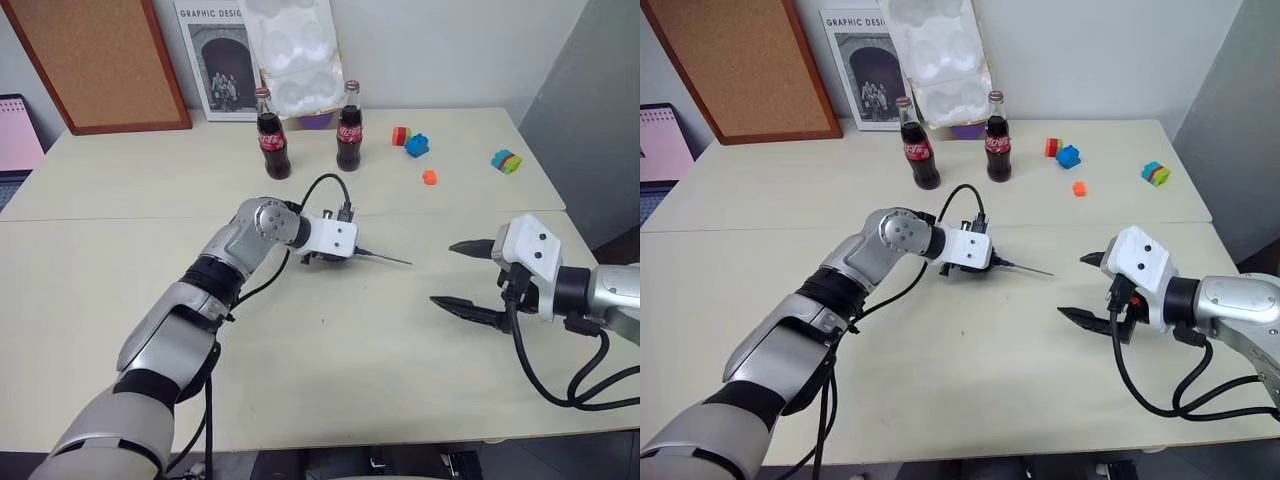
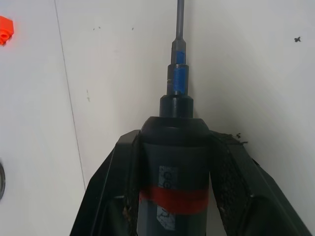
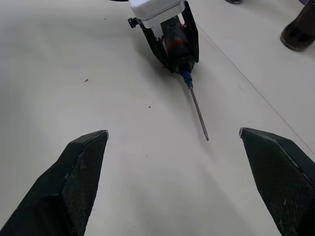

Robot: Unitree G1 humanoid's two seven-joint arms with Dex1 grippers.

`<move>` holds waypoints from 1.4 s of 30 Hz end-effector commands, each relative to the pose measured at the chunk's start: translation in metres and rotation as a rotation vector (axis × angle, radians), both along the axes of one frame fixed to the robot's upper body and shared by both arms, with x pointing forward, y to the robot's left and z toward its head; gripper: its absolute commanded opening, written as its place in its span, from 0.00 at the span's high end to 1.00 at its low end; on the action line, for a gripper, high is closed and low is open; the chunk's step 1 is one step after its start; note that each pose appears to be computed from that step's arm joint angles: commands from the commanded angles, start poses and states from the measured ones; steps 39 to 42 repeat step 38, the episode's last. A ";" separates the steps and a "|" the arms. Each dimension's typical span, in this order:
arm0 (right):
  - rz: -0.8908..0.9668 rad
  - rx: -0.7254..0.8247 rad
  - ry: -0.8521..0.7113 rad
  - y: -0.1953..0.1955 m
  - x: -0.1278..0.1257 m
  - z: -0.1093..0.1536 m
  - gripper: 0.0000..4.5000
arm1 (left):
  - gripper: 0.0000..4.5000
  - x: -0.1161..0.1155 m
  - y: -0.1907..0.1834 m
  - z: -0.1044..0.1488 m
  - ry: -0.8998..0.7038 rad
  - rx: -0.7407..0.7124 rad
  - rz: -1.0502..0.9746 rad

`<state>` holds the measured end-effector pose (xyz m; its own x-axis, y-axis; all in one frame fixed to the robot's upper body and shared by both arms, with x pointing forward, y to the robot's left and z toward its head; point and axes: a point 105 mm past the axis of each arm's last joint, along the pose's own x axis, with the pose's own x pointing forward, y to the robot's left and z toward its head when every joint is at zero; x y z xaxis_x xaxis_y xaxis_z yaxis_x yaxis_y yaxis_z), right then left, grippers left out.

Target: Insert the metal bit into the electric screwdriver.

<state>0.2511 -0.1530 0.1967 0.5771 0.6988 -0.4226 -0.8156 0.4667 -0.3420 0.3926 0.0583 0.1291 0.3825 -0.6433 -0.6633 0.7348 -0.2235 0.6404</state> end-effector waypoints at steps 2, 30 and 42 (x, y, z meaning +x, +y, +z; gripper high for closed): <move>0.010 -0.016 -0.040 0.001 0.002 0.006 0.00 | 0.43 -0.007 0.009 -0.023 0.091 0.039 0.009; -0.016 -0.066 -0.044 -0.031 -0.004 0.008 0.00 | 0.00 -0.077 0.138 0.067 0.247 -0.338 0.363; -0.003 -0.044 -0.041 -0.038 -0.003 0.012 0.00 | 0.00 -0.110 0.176 0.053 0.312 -0.355 0.518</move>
